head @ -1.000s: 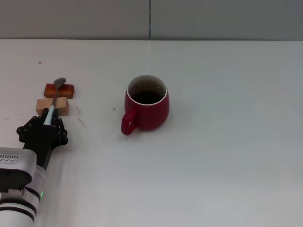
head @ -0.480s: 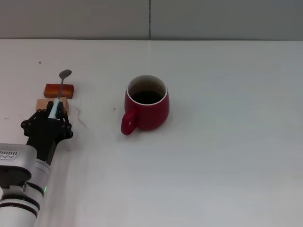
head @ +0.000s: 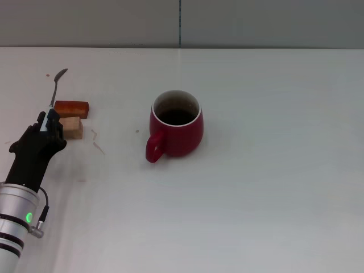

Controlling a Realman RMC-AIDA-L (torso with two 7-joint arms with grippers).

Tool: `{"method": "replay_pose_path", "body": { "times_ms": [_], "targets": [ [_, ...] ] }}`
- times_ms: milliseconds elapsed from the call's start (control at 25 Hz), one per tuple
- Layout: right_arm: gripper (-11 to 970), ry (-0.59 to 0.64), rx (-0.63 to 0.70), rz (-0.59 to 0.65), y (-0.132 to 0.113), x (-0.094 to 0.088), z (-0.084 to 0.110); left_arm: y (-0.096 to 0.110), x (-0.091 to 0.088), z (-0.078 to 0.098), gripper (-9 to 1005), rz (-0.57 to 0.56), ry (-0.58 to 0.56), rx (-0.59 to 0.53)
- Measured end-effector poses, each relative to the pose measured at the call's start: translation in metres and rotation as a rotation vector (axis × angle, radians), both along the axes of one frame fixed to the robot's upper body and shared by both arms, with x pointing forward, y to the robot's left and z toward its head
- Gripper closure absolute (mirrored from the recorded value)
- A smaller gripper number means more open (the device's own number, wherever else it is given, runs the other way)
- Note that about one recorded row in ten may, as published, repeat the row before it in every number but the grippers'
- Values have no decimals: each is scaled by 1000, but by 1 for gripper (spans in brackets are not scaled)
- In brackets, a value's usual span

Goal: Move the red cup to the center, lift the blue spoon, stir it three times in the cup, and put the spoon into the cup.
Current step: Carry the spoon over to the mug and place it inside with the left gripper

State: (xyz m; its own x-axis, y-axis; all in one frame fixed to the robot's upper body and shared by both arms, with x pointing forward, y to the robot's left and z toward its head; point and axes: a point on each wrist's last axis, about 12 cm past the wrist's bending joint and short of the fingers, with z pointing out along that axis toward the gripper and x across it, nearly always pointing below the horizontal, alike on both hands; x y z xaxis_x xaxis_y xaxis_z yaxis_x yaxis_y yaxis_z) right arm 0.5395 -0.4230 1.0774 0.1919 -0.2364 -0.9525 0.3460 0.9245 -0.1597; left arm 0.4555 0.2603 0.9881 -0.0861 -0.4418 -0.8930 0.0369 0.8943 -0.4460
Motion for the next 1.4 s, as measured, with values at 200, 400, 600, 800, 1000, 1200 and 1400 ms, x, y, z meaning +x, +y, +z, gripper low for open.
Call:
{"method": "replay_pose_path", "body": {
  "times_ms": [200, 400, 600, 800, 1000, 1200, 1400],
  "targets": [
    [344, -3, 1, 0, 1, 1, 1, 19, 5, 3, 824, -30, -12, -239],
    [344, -5, 2, -1, 1, 2, 1, 39, 10, 13, 824, -98, -50, -442],
    [344, -4, 0, 3, 1, 2, 1, 58, 13, 35, 824, -210, -130, -609],
    [344, -2, -1, 3, 1, 1, 1, 77, 17, 61, 825, -346, -203, -699],
    [344, -2, 3, 6, 3, 2, 0, 89, 33, 89, 824, -545, -143, -697],
    [345, -1, 15, 24, 14, 0, -5, 94, 55, 122, 824, -734, -60, -601],
    [345, 6, 23, 53, 29, -6, -14, 98, 73, 159, 825, -899, -1, -436]
  ]
}}
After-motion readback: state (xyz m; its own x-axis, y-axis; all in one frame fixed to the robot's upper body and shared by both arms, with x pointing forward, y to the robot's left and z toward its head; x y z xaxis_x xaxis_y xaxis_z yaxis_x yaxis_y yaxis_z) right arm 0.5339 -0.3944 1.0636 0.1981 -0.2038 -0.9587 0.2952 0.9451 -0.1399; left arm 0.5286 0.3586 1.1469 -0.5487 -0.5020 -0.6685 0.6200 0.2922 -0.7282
